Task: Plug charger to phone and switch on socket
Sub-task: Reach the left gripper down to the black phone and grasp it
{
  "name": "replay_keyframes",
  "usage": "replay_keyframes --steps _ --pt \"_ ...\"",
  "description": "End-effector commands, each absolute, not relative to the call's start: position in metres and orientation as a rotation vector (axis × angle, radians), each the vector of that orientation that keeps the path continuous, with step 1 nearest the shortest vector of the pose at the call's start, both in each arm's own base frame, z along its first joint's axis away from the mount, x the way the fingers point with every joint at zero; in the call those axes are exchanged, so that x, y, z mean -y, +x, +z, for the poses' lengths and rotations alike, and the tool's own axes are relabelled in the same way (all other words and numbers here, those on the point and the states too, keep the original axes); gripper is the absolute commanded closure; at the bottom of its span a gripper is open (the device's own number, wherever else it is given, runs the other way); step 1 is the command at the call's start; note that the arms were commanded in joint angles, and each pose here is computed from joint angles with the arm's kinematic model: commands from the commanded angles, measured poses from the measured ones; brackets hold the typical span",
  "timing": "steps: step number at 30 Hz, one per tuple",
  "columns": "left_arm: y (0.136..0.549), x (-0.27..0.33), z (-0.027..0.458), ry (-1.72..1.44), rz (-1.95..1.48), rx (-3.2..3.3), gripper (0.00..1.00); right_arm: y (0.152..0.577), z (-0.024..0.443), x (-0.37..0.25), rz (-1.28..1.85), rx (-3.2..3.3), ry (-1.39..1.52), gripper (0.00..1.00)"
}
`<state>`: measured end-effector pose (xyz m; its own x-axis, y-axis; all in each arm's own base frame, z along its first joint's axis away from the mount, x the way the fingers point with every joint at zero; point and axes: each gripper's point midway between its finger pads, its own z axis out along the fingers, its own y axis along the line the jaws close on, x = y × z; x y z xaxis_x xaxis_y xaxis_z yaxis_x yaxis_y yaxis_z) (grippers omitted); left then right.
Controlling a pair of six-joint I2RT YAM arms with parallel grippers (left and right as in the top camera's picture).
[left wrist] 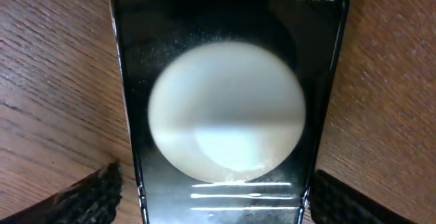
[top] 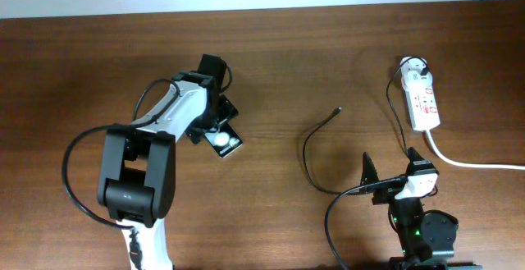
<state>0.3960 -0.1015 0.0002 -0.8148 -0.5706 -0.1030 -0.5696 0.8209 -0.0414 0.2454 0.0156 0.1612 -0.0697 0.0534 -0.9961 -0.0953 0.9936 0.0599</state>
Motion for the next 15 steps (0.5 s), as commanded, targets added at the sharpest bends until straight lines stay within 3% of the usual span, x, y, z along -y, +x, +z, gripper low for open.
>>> replay_keyframes --steps 1,3,7,11,15 --pt "0.3877 0.1045 -0.0228 -0.933 -0.008 -2.95 0.23 0.2455 0.1585 -0.016 0.125 -1.639 -0.029 0.01" --pt "0.3874 0.1044 -0.0228 -0.894 -0.006 -2.963 0.3 0.2455 0.1585 -0.016 0.125 -1.639 -0.029 0.01" --pt "0.3832 0.1033 -0.023 -0.846 0.01 -2.993 0.35 0.2455 0.1582 -0.016 0.125 -1.64 -0.029 0.01" --pt "0.3828 0.1031 -0.0236 -0.746 0.013 -3.021 0.3 0.2455 0.1585 -0.016 0.125 -1.639 -0.029 0.01" --pt "0.3804 0.1031 -0.0266 -0.545 0.022 -3.073 0.32 0.2455 0.1585 -0.016 0.125 -1.639 -0.029 0.01"
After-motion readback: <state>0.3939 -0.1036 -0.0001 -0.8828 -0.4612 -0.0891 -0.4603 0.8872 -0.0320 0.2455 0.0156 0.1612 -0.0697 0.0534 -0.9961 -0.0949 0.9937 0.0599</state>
